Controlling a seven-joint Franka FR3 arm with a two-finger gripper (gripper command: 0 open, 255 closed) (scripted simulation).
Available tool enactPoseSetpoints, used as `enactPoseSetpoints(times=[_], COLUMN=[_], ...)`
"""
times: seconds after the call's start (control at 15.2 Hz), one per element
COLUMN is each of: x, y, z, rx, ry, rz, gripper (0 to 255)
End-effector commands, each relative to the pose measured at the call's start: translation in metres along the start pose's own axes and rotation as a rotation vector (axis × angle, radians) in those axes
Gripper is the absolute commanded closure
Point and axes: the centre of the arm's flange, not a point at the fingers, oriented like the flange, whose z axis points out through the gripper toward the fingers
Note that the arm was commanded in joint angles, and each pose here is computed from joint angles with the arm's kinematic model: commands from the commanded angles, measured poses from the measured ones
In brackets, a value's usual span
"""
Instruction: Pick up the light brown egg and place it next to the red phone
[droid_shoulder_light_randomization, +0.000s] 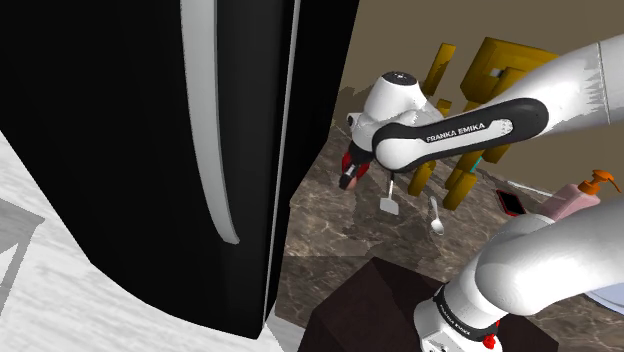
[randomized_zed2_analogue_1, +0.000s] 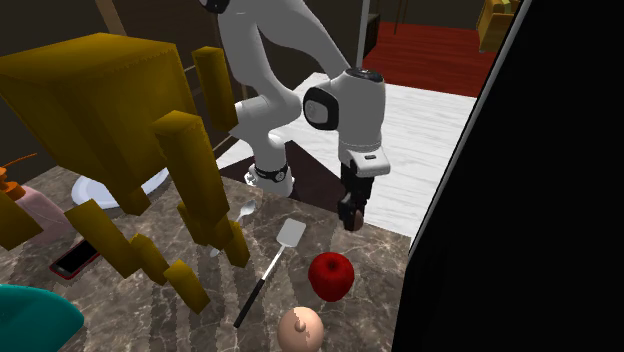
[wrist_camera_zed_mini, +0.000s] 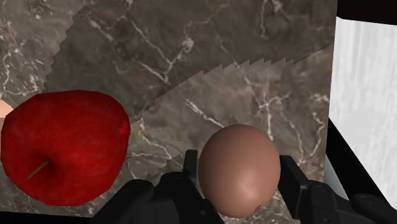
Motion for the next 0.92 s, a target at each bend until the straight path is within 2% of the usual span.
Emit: enactPoseSetpoints(times=[0.0,0.86], x=[0.001,0.011], y=[0.001,0.013], z=[-0.012,-0.079], rx=[0.000,0.000], ry=[0.000,0.000], rz=[0.000,0.000], gripper=[255,255])
